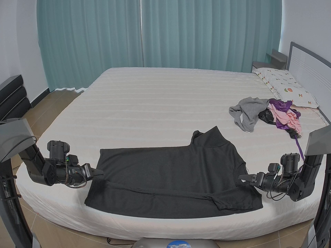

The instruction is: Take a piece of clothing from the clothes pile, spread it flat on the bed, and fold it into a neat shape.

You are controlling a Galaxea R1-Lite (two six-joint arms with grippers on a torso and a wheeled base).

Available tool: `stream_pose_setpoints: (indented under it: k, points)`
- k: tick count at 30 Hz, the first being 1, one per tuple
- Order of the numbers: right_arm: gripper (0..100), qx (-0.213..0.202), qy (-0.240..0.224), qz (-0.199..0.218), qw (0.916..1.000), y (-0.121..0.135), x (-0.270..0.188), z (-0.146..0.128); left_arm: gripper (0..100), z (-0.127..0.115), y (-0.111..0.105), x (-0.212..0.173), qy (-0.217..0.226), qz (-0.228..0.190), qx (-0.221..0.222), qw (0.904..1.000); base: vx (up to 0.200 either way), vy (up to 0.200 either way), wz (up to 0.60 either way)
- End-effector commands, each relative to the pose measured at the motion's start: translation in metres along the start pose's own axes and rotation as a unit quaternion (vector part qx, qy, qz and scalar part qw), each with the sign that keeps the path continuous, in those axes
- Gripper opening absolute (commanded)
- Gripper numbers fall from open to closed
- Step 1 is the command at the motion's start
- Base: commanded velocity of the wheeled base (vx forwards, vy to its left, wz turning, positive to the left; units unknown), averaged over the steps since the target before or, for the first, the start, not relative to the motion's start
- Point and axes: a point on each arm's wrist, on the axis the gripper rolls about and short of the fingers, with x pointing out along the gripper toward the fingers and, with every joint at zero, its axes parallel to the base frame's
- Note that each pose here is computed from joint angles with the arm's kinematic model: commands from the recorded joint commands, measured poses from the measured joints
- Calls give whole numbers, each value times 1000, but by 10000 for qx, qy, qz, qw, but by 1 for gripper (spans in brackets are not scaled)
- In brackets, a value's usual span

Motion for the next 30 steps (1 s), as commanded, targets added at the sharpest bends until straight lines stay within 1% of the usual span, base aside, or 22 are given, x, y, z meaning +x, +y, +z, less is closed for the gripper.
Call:
stream_pose_setpoints:
  k: [1, 4, 8, 19, 23, 27, 28, 30]
  points:
    - [100, 0, 42, 80, 10000, 0, 0, 0, 100, 1, 12, 5, 120, -286, 330, 9990, 0, 0, 0]
    - [100, 8, 49, 87, 9999, 0, -1, -1, 100, 2, 14, 4, 132, -408, 469, 9980, 0, 0, 0]
    - [100, 4, 43, 90, 10000, 0, -1, 0, 100, 2, 16, 9, 149, -484, 489, 9975, 0, 0, 0]
    - [100, -8, 52, 101, 9999, 1, 0, -1, 100, 0, 23, 22, 40, -519, 564, 9971, 0, 0, 0]
    - [100, -20, 45, 111, 9999, 1, 0, 0, 100, 0, 26, 26, -94, -564, 606, 9965, 0, 0, 0]
    - [100, -12, 57, 105, 9999, 1, 0, -1, 100, -4, 28, 29, -93, -561, 633, 9964, 0, 0, 0]
    - [100, -4, 57, 105, 9999, 1, 0, -1, 0, -4, 28, 29, -100, -563, 653, 9962, 0, 0, 0]
    - [100, -16, 51, 108, 9999, 1, 0, 0, 0, -4, 28, 29, -94, -561, 649, 9963, 0, 0, 0]
